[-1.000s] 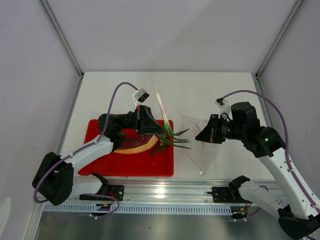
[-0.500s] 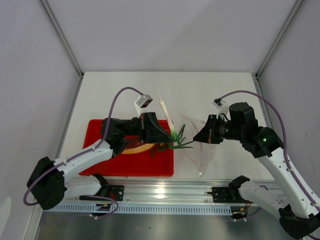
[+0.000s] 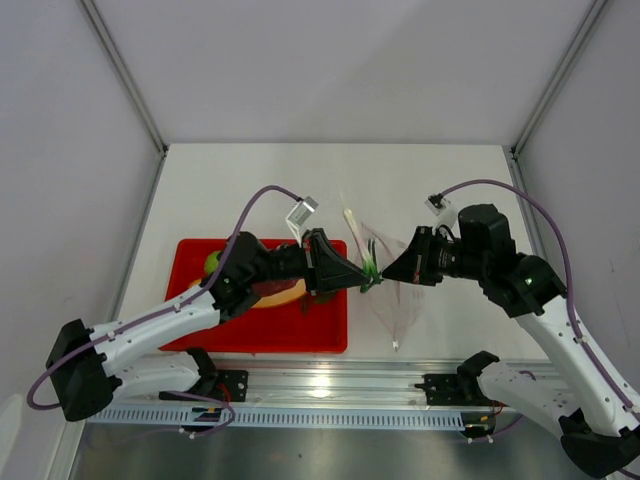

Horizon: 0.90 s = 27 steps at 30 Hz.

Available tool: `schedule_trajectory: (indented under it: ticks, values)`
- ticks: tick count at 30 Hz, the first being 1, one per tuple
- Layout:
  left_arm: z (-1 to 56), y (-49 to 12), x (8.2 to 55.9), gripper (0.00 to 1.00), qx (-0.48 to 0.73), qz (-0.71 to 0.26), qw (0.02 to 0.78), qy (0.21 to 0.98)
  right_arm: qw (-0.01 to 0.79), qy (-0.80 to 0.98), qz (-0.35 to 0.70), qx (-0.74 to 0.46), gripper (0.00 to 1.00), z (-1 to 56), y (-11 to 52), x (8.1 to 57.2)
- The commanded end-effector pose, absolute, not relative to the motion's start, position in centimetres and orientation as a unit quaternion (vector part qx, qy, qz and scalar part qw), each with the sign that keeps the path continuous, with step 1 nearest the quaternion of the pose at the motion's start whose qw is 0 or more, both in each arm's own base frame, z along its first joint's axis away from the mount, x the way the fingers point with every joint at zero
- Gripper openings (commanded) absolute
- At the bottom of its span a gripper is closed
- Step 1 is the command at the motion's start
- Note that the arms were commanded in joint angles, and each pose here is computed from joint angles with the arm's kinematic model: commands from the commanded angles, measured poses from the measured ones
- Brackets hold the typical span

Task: Place the food in the zip-top bag and seal the zipper
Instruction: Place the fake vegetable in the zipper food storage bag.

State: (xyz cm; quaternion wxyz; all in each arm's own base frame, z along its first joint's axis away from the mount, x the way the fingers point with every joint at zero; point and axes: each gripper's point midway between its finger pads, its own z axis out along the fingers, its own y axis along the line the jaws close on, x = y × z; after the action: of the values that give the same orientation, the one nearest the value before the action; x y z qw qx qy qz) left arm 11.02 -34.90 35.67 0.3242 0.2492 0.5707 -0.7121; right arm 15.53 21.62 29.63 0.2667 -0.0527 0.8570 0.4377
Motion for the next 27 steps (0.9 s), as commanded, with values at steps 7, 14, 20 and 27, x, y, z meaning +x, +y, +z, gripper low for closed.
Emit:
schedule_trajectory:
  ticks: [7,14,20,27]
  values:
    - [32.6,-36.4,13.5,0.00,0.257,-0.658,0.373,0.601,0.293,0.835,0.463,-0.057,0.00,32.1,21.7,15.0]
    - [30.7,-37.0,13.9,0.01,0.268,-0.621,0.393,0.623,0.299,0.831,0.468,-0.033,0.00,32.5,22.1,16.0]
    - [29.9,-37.6,13.4,0.02,0.284,-0.592,0.416,0.630,0.311,0.836,0.452,0.004,0.00,32.9,21.7,17.4]
    - [28.1,-36.6,13.7,0.54,0.284,-0.561,0.444,0.638,0.320,0.836,0.446,0.015,0.00,33.5,21.9,18.6]
